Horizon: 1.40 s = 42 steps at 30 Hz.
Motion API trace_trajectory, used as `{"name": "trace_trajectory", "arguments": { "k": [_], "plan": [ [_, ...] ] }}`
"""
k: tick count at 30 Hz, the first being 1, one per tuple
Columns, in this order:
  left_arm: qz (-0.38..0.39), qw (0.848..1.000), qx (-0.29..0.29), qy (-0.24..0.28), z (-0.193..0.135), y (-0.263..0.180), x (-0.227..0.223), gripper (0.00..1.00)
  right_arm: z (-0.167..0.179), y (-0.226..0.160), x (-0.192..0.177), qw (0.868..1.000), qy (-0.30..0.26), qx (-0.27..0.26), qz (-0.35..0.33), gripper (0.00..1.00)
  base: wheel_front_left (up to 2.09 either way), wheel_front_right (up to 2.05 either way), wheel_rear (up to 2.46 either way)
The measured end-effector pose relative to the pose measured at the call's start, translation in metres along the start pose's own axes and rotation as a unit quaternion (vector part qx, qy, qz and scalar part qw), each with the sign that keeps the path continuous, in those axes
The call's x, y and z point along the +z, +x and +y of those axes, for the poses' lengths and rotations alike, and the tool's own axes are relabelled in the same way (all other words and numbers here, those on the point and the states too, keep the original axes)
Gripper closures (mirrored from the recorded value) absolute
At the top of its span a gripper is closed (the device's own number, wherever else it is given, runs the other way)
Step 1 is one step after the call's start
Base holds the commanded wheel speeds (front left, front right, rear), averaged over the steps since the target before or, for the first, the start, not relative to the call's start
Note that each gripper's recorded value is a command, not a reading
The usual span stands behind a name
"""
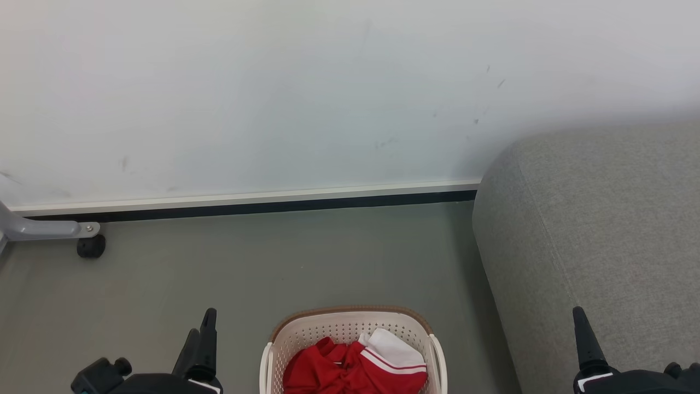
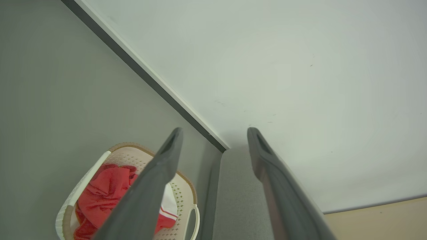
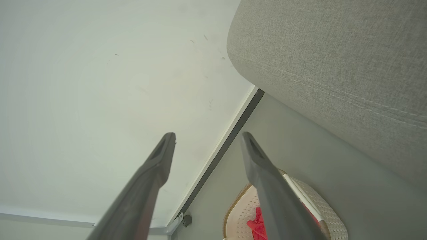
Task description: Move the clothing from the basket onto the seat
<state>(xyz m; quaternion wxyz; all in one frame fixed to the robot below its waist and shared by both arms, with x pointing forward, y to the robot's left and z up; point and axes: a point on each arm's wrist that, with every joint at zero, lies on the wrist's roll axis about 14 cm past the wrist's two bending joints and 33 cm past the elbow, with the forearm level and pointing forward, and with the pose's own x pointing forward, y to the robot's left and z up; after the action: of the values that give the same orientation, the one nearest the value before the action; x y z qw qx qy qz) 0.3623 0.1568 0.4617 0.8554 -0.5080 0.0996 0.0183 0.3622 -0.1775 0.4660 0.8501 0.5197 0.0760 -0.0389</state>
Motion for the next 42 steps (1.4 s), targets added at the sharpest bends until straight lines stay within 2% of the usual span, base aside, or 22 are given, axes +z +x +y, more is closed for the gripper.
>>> {"name": "trace_trajectory", "arguments": {
  "k": [9, 19, 33, 42],
  "plan": [
    [-0.005, 0.997, -0.004, 0.08, -0.004, -0.001, 0.001, 0.0, 0.004, -0.001, -0.002, 0.997, -0.072, 0.005, 0.001, 0.0, 0.0, 0.0, 0.0],
    [-0.018, 0.984, -0.01, 0.179, -0.009, -0.003, 0.003, 0.0, 0.009, -0.006, -0.007, 0.987, -0.159, 0.015, 0.0, 0.0, 0.0, 0.0, 0.0],
    [-0.036, 0.955, -0.02, 0.293, -0.015, -0.011, 0.003, 0.0, 0.017, -0.012, -0.012, 0.966, -0.255, 0.032, -0.007, 0.0, 0.0, 0.0, 0.0],
    [-0.046, 0.933, -0.031, 0.355, -0.019, -0.016, -0.002, 0.0, 0.023, -0.017, -0.016, 0.947, -0.316, 0.049, -0.015, 0.0, 0.0, 0.0, 0.0]
  ]
}}
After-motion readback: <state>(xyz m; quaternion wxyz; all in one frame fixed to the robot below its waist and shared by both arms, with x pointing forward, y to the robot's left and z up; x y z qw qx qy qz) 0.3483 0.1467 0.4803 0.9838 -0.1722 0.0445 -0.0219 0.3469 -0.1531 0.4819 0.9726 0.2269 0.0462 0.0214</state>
